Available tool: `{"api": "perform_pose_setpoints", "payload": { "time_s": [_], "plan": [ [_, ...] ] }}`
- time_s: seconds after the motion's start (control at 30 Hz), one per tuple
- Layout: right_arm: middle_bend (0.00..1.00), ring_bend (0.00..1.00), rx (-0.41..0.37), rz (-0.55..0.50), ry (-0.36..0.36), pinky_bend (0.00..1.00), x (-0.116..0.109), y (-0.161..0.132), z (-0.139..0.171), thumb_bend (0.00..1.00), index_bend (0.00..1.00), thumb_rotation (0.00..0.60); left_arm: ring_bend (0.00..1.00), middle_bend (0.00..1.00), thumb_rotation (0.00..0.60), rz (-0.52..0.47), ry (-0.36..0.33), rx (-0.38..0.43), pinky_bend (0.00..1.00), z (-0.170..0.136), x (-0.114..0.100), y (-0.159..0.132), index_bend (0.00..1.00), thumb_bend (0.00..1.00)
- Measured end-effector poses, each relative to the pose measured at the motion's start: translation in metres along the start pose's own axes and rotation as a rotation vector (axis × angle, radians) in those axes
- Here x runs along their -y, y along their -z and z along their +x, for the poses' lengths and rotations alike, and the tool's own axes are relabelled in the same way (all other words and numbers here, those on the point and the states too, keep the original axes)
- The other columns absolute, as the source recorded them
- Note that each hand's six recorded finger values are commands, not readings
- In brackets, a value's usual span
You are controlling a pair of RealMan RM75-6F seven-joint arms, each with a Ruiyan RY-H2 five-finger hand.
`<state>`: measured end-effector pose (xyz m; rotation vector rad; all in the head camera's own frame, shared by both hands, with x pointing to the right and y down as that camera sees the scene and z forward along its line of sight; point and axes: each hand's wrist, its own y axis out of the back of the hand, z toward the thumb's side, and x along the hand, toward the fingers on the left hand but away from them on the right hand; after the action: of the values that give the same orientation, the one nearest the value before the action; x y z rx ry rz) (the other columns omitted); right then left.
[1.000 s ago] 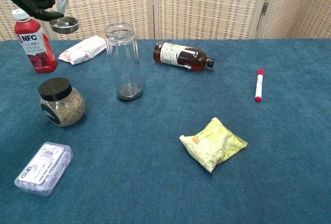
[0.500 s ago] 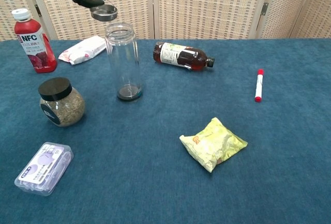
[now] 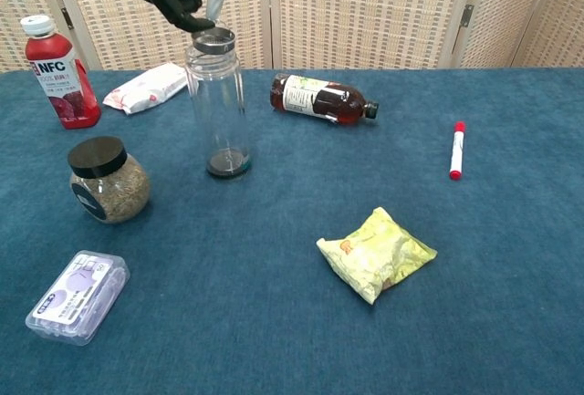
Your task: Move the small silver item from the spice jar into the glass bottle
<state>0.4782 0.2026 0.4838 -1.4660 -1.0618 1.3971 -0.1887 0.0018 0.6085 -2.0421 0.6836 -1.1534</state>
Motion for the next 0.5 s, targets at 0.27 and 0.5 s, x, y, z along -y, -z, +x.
{"api": "perform_pose_setpoints", "payload": {
  "time_s": [0.27,0.5],
  "plan": [
    [0.22,0.10,0.006,-0.002,0.002,0.21,0.000,0.002,0.001,0.37,0.16,0.600,0.87,0.89,0.600,0.016,0.007,-0.037,1.00,0.003,0.002,0.011,0.63,0.55],
    [0.22,0.10,0.005,-0.004,0.004,0.21,0.000,0.002,0.002,0.37,0.16,0.600,0.87,0.89,0.600,0.022,0.007,-0.049,1.00,0.005,0.001,0.015,0.63,0.55]
  ]
}}
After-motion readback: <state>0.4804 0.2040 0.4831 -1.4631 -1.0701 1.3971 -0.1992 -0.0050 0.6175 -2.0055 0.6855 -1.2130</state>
